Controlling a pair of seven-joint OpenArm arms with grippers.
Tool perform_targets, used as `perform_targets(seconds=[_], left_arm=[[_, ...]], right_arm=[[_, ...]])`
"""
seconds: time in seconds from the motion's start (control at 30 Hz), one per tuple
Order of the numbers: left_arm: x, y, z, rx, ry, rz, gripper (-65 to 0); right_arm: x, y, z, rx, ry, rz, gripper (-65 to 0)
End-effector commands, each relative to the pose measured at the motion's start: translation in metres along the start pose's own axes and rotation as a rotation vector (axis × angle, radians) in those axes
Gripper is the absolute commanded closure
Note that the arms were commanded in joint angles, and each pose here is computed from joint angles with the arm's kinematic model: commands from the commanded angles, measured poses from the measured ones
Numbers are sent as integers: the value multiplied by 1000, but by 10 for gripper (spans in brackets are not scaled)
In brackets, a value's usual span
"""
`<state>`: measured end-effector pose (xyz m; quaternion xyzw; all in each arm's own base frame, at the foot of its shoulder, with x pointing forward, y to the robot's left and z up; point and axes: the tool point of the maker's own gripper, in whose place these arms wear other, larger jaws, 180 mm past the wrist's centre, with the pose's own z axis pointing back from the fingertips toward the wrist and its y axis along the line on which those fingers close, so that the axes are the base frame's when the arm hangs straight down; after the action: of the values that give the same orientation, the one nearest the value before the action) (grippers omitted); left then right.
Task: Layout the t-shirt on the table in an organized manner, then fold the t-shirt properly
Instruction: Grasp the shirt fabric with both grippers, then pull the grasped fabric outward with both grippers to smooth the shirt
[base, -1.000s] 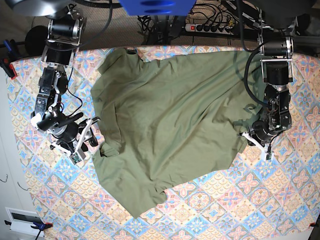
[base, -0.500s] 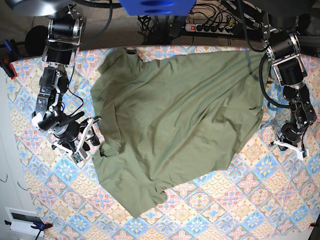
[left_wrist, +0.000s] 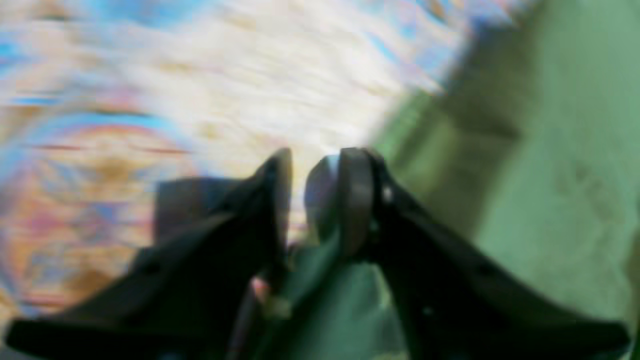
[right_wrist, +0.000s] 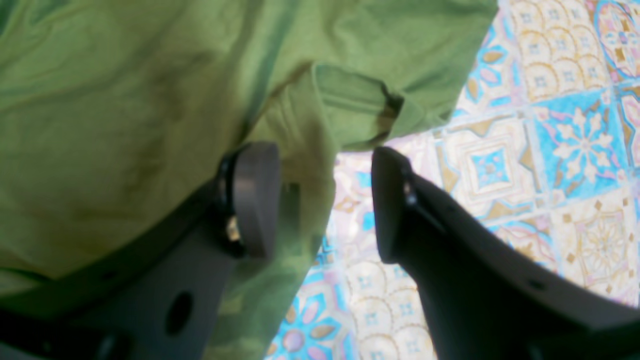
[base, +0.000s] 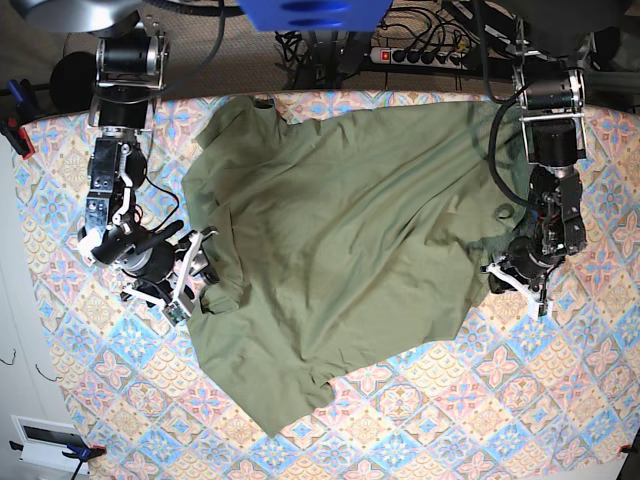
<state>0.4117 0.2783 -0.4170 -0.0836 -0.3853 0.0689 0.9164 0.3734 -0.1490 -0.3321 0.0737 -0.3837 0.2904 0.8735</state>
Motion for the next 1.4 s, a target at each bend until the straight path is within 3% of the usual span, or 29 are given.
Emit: perform_targets(seconds=[0.0,0.33,0.7,0.9,0.97,1.1,1.23,1.37], left_arm=[[28,6,7,3,-58,-5,-210],[15,-14,2,-67,-12,44,-200],[-18,-50,-9,-136,110,-36,-203],[-35,-43,-12,-119,152,-26,-194],[-39,-36,-12,-105,160,-11,-161],[-28,-24,-10,-84,115,-13,0],[-12,-9,-5,-57,53,-8,0],[12,14,4,-19,-38,72,0]], right_arm=[[19,-9,6,-19,-57,13,-285],[18,-8,7,-21,-56,15,-285],[19,-8,7,-20,-60,14,-285],[19,-9,8,-22,-60,12,-285],[19,-9,8,-23,-61,13,-285],[19,-9,8,-23,-61,13,-285],[18,-8,7,-20,-58,15,-285],[18,-7,7,-19,-58,16,-285]])
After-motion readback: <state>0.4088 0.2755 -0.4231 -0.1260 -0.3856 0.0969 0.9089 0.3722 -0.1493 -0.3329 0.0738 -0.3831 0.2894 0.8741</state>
